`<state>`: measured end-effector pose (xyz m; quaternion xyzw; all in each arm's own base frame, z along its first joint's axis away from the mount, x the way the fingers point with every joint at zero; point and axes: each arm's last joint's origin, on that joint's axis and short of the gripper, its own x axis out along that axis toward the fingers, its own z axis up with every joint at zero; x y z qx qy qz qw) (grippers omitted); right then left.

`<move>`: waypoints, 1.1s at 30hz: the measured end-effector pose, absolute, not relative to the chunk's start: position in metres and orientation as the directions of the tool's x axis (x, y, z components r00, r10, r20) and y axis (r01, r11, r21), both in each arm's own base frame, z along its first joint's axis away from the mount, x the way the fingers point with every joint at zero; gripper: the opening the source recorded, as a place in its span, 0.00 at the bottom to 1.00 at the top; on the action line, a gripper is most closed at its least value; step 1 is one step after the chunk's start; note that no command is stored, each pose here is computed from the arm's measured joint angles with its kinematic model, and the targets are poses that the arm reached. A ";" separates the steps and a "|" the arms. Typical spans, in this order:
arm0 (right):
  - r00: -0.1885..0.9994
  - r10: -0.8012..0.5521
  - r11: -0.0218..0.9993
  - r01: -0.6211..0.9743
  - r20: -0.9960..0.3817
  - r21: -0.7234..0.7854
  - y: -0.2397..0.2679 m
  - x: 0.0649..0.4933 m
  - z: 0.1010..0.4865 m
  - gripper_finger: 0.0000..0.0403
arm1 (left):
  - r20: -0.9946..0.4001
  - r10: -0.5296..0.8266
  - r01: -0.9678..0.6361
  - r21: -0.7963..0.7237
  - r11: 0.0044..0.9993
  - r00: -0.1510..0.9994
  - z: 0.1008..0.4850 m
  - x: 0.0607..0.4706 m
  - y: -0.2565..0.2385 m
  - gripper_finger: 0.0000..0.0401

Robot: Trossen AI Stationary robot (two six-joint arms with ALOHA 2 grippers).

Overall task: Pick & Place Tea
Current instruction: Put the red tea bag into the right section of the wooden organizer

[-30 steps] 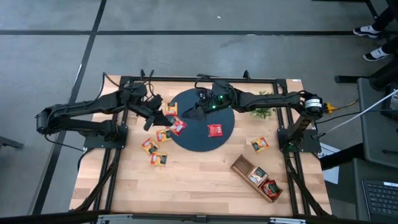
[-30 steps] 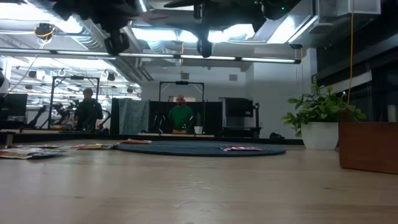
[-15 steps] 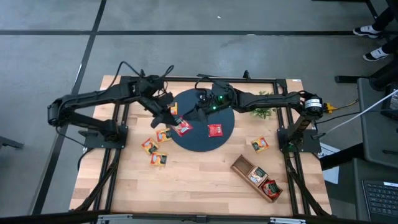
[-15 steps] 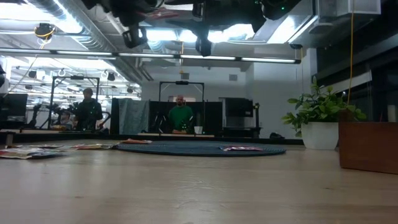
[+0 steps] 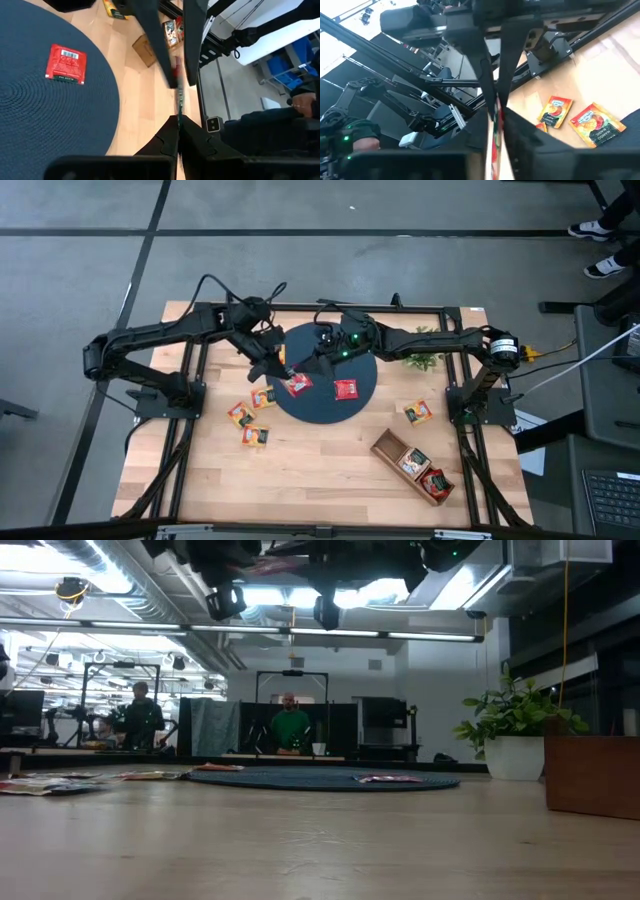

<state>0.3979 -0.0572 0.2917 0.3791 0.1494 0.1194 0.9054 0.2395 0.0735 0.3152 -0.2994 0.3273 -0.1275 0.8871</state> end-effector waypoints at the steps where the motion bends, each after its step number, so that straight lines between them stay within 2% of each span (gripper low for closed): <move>1: 0.925 0.334 0.684 -0.107 -0.180 0.722 -0.057 0.398 0.292 0.06 | -0.504 -0.420 0.027 -0.615 0.788 0.755 0.315 0.239 0.074 0.01; 3: 0.925 0.334 0.686 -0.108 -0.180 0.719 -0.057 0.398 0.292 0.02 | -0.503 -0.415 0.022 -0.616 0.788 0.758 0.315 0.239 0.076 0.01; 10: 0.924 0.338 0.664 -0.099 -0.179 0.742 -0.055 0.398 0.292 0.01 | -0.507 -0.408 0.011 -0.618 0.786 0.759 0.315 0.238 0.078 0.04; 17: 0.910 0.374 0.620 -0.102 -0.179 0.778 -0.038 0.393 0.301 0.01 | -0.508 -0.424 0.006 -0.635 0.772 0.750 0.314 0.237 0.077 0.13; 23: 0.864 0.390 0.615 0.015 -0.320 0.788 -0.021 0.371 0.309 0.01 | -0.419 -0.556 0.150 -0.687 0.711 0.718 0.319 0.233 0.073 0.20; 33: 0.777 0.350 0.578 0.260 -0.523 0.773 0.022 0.299 0.347 0.00 | -0.452 -0.500 0.117 -0.645 0.755 0.738 0.319 0.234 0.074 0.20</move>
